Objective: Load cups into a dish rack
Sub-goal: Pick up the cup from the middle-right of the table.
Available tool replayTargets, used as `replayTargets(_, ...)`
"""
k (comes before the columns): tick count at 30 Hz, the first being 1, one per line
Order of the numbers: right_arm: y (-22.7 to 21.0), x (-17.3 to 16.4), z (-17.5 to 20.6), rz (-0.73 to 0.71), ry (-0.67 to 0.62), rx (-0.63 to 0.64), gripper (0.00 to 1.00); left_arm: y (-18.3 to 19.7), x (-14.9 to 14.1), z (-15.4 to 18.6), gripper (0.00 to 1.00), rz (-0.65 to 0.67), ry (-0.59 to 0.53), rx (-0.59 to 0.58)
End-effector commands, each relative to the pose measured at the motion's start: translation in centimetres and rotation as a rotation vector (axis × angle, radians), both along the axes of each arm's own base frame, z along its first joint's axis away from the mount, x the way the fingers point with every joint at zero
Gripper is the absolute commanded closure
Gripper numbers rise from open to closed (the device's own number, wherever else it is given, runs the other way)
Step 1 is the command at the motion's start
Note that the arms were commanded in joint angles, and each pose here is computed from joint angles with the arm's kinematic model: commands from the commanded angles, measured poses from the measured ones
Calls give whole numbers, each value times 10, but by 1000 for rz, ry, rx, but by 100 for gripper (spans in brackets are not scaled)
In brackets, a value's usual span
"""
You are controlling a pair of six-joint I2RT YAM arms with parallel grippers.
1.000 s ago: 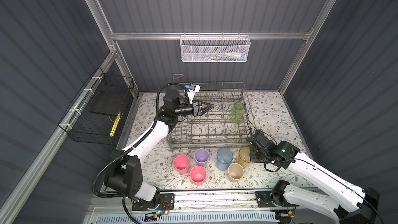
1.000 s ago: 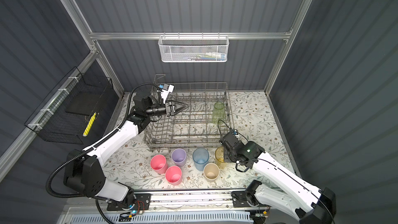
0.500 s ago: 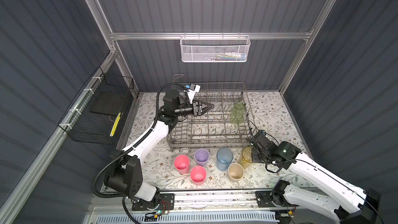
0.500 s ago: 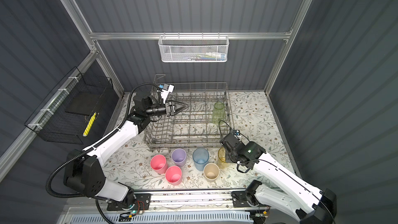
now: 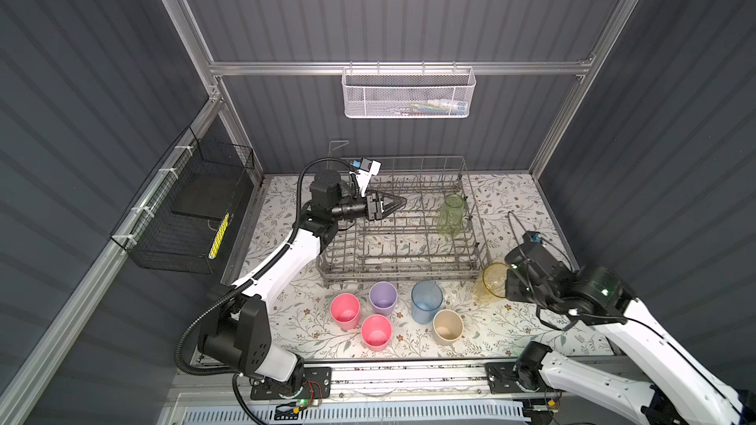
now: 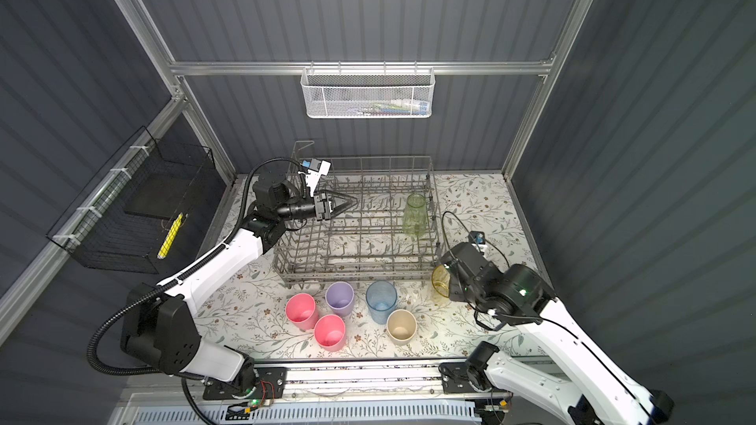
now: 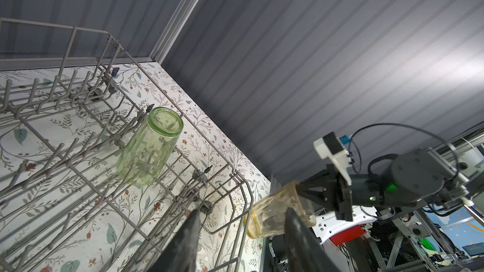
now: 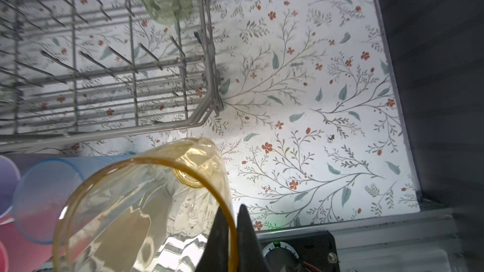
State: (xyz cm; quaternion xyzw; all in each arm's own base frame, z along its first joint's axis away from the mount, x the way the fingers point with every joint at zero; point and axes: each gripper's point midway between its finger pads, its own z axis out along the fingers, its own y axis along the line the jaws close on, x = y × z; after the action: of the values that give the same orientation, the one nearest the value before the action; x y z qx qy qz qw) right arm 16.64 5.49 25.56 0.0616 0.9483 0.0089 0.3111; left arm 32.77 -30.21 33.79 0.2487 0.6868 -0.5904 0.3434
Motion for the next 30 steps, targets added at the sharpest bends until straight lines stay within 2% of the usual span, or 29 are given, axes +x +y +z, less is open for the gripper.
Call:
replayTargets(1, -16, -10, 32, 8, -53, -6, 100, 0, 2, 9, 48, -14, -26, -14)
replayTargets(6, 4, 0, 84, 105, -212, 125, 100, -1, 5, 11, 46, -13, -29, -20)
replayTargets(10, 36, 17, 118, 212, -355, 249, 100, -3, 5, 15, 45, -25, -34, -43)
replayTargets(12, 55, 28, 126, 262, -386, 310, 100, -3, 4, 19, 45, -29, -50, -58)
replayTargets(21, 120, 84, 142, 458, -391, 812, 100, 0, -9, 33, 40, -58, -128, -129)
replayTargets(25, 128, 108, 150, 494, -403, 932, 100, 0, -18, 44, 36, -119, -128, -230)
replayTargets(30, 126, 123, 155, 506, -401, 1016, 100, 0, -23, 48, 31, -159, -136, -273)
